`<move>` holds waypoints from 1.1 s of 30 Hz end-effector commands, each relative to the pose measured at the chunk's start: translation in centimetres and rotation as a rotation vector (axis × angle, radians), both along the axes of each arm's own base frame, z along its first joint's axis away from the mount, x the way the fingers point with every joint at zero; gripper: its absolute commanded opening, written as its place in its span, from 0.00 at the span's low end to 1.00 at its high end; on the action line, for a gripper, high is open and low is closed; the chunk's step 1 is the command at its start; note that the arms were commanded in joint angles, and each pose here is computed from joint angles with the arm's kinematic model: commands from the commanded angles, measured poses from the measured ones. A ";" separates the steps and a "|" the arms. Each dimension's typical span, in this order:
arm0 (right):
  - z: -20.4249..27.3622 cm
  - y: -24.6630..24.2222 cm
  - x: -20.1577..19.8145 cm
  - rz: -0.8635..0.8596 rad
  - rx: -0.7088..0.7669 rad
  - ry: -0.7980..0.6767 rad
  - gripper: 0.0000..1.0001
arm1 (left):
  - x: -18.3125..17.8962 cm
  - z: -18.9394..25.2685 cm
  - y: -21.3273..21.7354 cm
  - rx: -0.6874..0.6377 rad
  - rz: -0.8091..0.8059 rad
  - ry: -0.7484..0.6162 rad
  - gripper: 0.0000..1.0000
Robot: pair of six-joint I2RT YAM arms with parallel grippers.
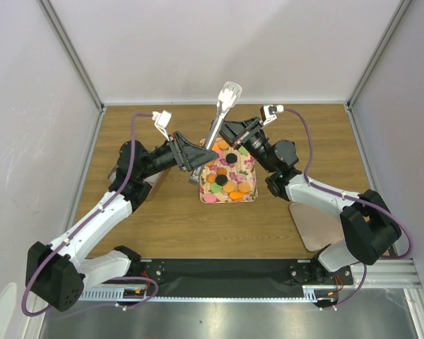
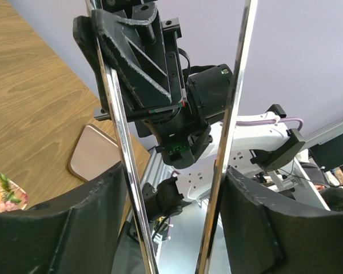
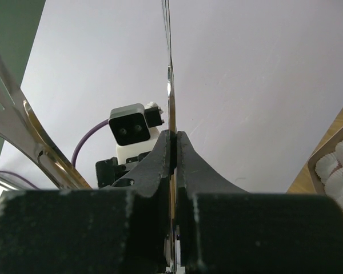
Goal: Pack the cookies
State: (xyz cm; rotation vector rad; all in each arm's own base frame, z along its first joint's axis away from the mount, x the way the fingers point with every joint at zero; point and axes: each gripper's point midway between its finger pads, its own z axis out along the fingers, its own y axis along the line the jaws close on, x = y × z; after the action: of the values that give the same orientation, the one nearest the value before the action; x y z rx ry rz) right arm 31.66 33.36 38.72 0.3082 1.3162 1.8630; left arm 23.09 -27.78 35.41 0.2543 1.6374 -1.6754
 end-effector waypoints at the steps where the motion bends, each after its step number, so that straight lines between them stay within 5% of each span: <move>1: 2.5 -0.8 -1.1 -0.023 0.049 -0.103 0.00 | 0.3 0.6 0.5 -0.004 0.033 -0.045 0.64; 8: 2.4 -1.7 -1.3 -0.077 0.016 -0.115 0.15 | 0.4 0.5 0.5 0.005 0.042 -0.046 0.61; 17: 2.1 -3.1 -1.2 -0.136 -0.007 -0.092 0.54 | 0.6 0.2 0.5 0.022 0.047 -0.045 0.58; 24: -0.6 -6.6 -0.6 -0.278 -0.069 0.026 0.57 | 0.7 0.1 0.8 0.048 0.067 -0.055 0.57; 33: -8.3 -13.1 -0.3 -0.445 -0.398 0.169 0.58 | 1.4 -1.8 1.7 0.165 0.146 -0.031 0.53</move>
State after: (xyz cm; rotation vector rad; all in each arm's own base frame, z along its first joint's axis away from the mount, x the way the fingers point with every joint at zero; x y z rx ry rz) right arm 31.08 22.50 32.73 0.5260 1.4541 1.3897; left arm 23.98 -27.03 31.96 0.2087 1.7761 -1.5297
